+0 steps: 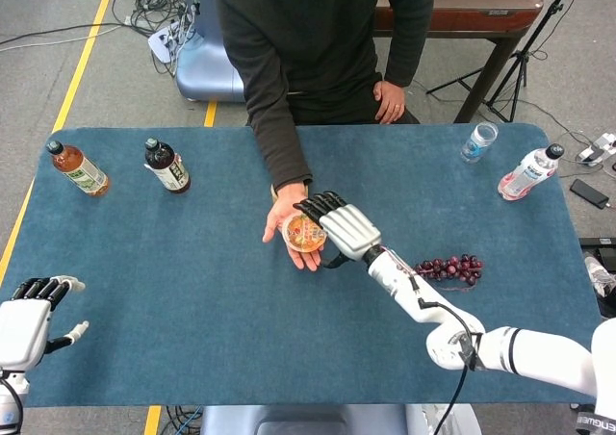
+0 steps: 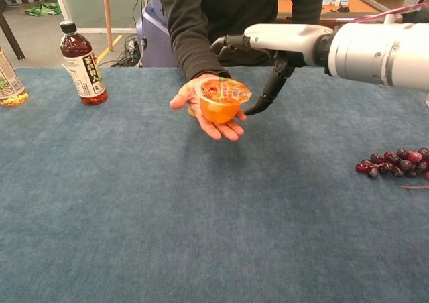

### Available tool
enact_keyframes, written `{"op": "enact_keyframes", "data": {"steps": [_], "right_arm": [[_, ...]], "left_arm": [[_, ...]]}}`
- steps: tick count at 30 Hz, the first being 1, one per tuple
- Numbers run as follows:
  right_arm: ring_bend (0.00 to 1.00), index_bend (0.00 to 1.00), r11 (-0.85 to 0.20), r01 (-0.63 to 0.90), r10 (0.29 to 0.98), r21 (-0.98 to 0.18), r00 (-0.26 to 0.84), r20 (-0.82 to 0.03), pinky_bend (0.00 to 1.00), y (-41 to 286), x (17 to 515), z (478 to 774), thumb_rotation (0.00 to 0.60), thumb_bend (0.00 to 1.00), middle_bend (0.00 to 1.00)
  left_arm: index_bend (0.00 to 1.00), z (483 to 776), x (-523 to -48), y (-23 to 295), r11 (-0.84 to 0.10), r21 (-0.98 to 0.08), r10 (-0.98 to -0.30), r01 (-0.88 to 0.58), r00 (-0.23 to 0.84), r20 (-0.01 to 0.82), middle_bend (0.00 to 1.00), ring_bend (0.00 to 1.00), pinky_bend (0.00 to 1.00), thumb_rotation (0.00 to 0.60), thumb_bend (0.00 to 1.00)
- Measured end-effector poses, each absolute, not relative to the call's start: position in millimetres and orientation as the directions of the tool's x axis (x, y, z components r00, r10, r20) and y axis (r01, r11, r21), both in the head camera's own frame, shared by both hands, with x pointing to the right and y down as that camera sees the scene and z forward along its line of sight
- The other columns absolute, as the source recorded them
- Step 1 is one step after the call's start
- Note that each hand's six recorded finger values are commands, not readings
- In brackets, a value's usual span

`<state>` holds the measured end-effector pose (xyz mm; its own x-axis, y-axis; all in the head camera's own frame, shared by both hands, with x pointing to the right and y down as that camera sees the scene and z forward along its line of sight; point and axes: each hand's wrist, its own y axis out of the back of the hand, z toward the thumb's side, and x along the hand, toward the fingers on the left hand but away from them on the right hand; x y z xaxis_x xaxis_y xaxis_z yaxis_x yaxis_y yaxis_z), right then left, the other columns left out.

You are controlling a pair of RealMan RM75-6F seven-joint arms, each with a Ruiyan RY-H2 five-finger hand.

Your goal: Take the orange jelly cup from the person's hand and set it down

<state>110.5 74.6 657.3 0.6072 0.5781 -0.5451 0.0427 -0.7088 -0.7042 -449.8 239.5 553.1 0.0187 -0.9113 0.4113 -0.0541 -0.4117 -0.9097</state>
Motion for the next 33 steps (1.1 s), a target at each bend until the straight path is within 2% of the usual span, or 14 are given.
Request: {"op": "enact_keyframes", "data": {"steps": [12,20,26,33], "right_arm": [[0.00,0.07,-0.734,0.019,0.549,-0.679,0.604,-0.577,0.03,67,82,673,0.600,0.13,0.12],[0.03,0.16,-0.742,0.020,0.551,-0.670,0.588,-0.592,0.19,65,80,682,0.600,0.29,0.21],[0.10,0.27,-0.741,0.032,0.559,-0.670,0.582,-0.590,0.31,63,81,684,0.600,0.34,0.26],[0.14,0.33,-0.730,0.079,0.584,-0.678,0.587,-0.561,0.36,61,86,679,0.600,0.35,0.30]], "left_arm": [[0.38,555,-453,243,-0.418,-0.907,-0.908,-0.053,0.009,0.418,0.35,0.29,0.22,0.600,0.17],[0.38,553,-455,244,-0.414,-0.909,-0.910,-0.053,0.002,0.414,0.35,0.29,0.22,0.600,0.17],[0.38,554,-455,245,-0.415,-0.908,-0.910,-0.052,0.001,0.415,0.35,0.29,0.22,0.600,0.17],[0.38,554,-456,244,-0.414,-0.909,-0.910,-0.052,-0.001,0.414,0.35,0.29,0.22,0.600,0.17]]}}
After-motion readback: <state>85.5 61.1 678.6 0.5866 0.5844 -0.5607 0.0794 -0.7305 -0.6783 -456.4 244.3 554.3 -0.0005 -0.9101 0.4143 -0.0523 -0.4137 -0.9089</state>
